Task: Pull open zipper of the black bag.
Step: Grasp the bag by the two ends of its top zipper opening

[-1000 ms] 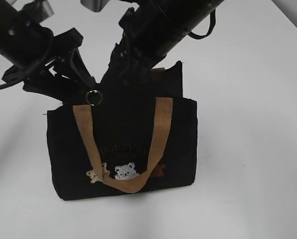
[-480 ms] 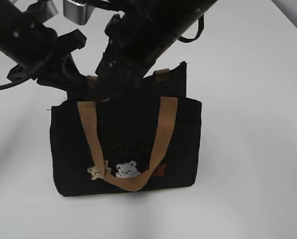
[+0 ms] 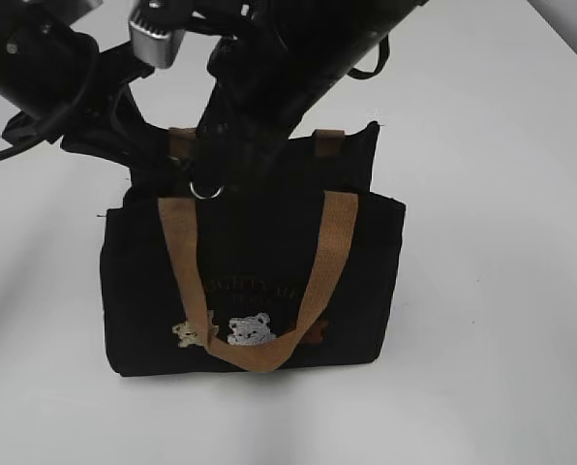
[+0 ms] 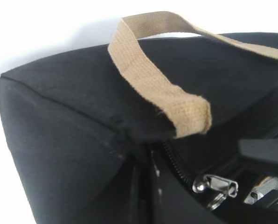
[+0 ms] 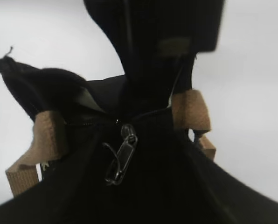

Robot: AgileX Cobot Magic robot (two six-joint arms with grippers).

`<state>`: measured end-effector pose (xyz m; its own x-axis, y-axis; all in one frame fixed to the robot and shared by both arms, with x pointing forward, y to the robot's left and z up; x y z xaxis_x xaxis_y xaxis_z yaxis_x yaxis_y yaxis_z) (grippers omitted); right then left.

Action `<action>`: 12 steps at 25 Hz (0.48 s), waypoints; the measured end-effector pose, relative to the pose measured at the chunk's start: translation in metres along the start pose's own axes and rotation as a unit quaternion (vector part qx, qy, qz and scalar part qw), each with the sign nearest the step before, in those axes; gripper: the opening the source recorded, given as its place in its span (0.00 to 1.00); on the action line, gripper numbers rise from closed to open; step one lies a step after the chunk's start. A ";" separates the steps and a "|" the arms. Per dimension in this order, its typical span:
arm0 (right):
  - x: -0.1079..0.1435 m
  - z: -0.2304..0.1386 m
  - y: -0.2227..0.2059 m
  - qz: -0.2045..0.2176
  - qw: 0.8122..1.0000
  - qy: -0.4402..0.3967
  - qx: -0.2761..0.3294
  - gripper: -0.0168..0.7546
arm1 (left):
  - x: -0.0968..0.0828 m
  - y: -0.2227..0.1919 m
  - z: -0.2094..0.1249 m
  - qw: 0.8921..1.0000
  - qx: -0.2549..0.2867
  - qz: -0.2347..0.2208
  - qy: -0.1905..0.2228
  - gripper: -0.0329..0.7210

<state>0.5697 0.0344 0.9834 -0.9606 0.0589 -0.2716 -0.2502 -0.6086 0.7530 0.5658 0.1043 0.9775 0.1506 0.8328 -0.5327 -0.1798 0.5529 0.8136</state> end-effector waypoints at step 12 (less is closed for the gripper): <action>0.008 -0.016 -0.011 0.026 0.999 0.002 0.031 0.37 | 0.000 0.000 -0.001 1.000 0.001 0.000 0.000 0.03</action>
<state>0.5668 0.0292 0.9636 -0.9719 0.0246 -0.2341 -0.2074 -0.5598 0.8023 0.5651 0.1043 0.9779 0.1513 0.8325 -0.5330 -0.1775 0.5533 0.8138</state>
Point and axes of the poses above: a point on each arm's last joint axis where the gripper is mounted, y pointing back along that axis away from the gripper, x along the wrist's bending axis when the last joint is at zero, z = x × y, the point moved 10 cm from there along -y, pointing out along that axis toward the gripper, and after that the axes turned 7 degrees about y, right-handed, at the moved point
